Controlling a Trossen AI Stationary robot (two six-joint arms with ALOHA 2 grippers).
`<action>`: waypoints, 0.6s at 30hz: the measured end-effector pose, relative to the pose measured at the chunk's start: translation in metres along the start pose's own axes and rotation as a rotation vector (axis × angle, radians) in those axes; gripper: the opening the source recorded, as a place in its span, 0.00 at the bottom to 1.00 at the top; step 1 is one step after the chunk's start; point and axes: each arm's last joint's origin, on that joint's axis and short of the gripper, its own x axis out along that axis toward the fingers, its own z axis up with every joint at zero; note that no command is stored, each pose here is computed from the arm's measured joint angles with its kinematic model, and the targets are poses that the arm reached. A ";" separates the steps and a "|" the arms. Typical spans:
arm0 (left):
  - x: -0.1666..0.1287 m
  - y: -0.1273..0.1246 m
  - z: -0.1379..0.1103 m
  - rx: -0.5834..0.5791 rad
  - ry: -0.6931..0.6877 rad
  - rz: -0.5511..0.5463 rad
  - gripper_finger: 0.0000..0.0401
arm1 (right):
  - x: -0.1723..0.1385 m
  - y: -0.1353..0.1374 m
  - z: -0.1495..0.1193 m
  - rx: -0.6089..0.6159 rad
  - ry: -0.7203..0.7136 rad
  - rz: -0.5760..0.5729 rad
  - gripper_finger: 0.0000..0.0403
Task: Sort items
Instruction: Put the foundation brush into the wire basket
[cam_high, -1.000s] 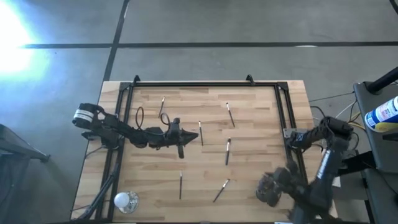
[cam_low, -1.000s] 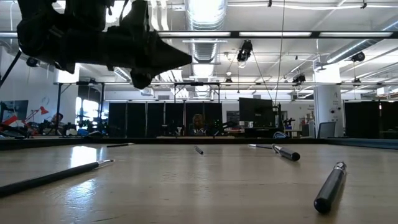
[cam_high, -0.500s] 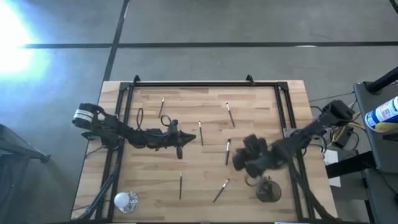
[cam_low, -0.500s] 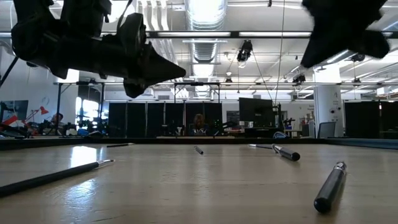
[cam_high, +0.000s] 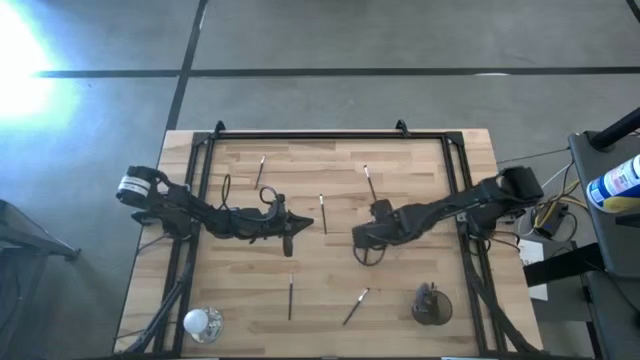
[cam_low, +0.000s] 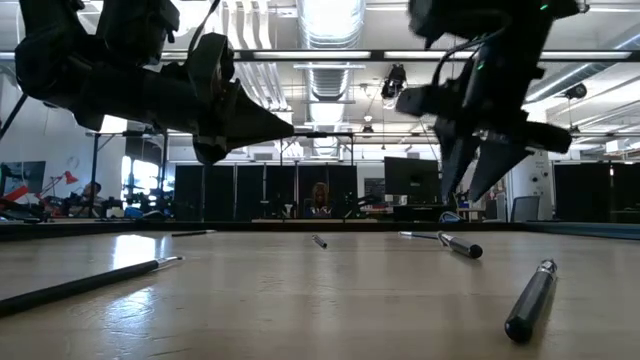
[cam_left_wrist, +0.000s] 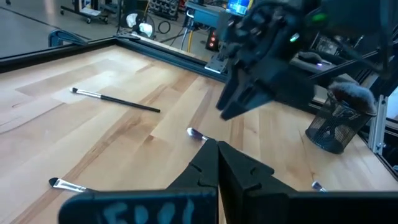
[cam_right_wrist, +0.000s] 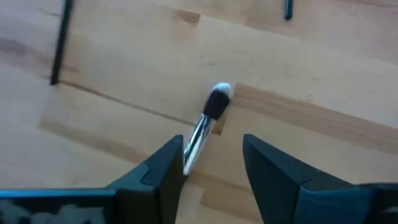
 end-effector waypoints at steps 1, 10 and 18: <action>0.000 0.000 0.000 0.000 0.000 0.000 0.00 | 0.004 0.002 0.002 0.002 0.006 -0.010 0.41; 0.000 0.000 0.000 -0.008 0.002 0.000 0.00 | 0.036 0.017 0.013 0.021 0.017 -0.098 0.41; 0.000 0.000 0.000 -0.022 0.003 -0.002 0.00 | 0.061 0.024 0.019 -0.009 0.042 -0.162 0.32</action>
